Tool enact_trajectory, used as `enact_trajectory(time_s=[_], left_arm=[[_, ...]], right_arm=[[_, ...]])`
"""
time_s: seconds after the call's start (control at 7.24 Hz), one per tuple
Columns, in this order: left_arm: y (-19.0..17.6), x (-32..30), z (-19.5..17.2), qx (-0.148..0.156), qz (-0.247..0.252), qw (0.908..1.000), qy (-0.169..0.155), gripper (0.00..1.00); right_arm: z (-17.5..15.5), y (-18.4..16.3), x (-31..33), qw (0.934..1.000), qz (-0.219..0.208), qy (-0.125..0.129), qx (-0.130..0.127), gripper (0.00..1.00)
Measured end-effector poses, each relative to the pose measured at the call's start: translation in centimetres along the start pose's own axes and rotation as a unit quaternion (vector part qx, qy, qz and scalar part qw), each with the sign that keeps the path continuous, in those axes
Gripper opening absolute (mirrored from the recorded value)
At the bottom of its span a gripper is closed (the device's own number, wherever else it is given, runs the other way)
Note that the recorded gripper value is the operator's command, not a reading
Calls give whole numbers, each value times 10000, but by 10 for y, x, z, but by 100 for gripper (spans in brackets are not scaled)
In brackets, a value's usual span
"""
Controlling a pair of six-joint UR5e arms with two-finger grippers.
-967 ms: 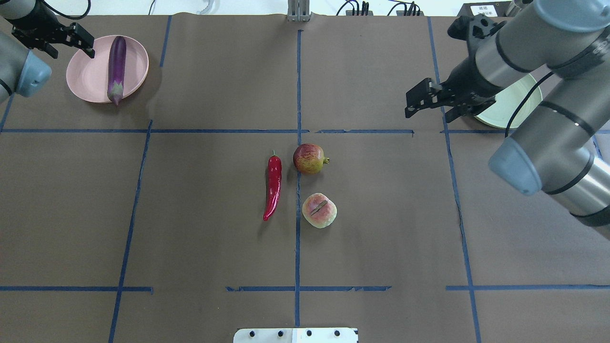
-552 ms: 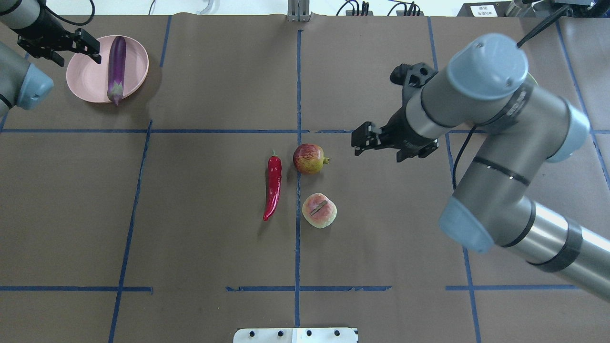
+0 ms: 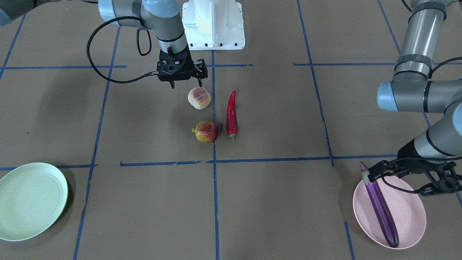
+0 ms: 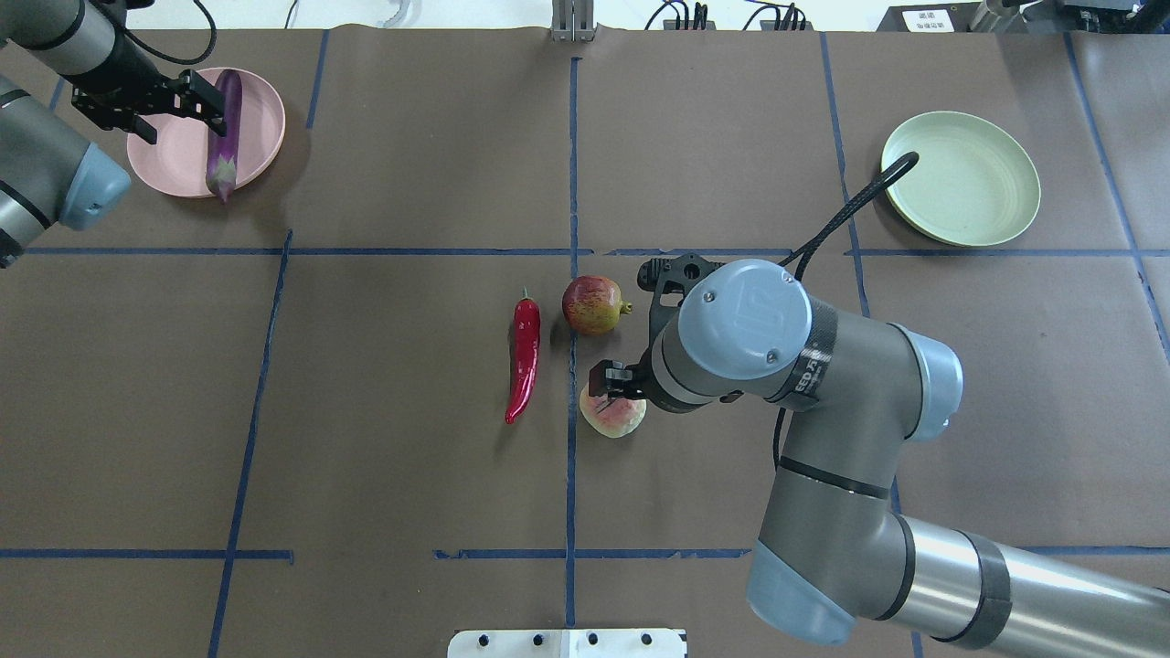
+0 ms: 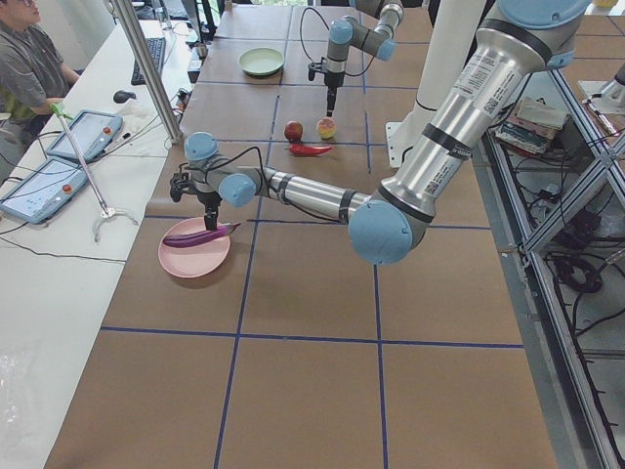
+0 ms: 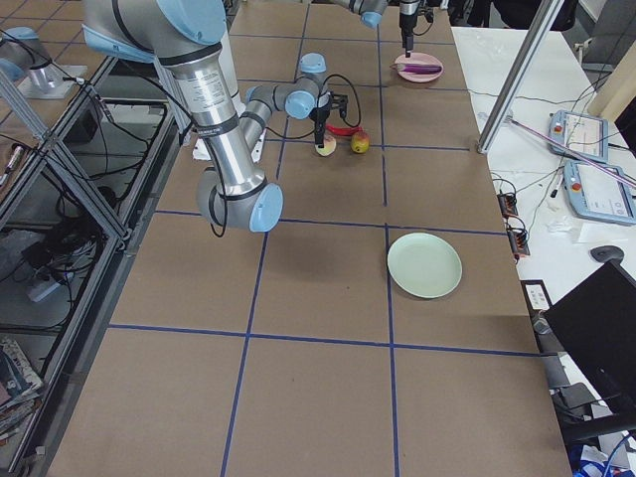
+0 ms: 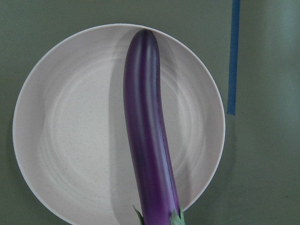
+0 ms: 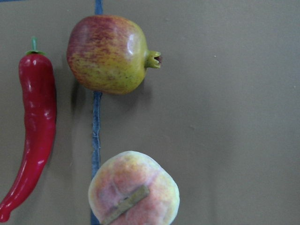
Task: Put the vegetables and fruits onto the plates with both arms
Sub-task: 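Grasp the pink peach with the right gripper while the left releases the eggplant, then carry the peach with the right gripper onto the green plate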
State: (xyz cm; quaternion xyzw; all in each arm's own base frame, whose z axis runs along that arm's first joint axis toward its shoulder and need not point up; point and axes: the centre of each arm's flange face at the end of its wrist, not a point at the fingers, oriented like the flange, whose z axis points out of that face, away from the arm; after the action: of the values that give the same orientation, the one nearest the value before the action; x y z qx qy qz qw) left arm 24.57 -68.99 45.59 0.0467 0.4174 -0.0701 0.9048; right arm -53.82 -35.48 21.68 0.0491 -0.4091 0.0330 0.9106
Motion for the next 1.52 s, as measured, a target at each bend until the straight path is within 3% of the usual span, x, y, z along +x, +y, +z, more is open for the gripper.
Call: enact_trajectory(time_s=[0.69,0.83,0.97,1.1,1.24,1.52], left_arm=[[6,4,4,-25,-88,10000,8,100],[7,2,6,-40,-97,9999,-2,100],[9,0,7,-54,-102,9999,-7,100],[9,0,8,-60,-101,9999,-8,100],[10,0,8,-61,-101,9999,-7,100],[10,1,7,-55,-147,9999,2,100]], right_arm=[[42,-13,-31,9992,-188,360,54,100],[49,-14,-30,9987,-244,435,32,89],[53,-13,-31,9985,-272,466,13,26],[55,-12,-31,9985,-277,480,-6,4],[52,-11,-31,9984,-265,503,-22,3],[10,-27,-22,9979,-152,631,0,2]])
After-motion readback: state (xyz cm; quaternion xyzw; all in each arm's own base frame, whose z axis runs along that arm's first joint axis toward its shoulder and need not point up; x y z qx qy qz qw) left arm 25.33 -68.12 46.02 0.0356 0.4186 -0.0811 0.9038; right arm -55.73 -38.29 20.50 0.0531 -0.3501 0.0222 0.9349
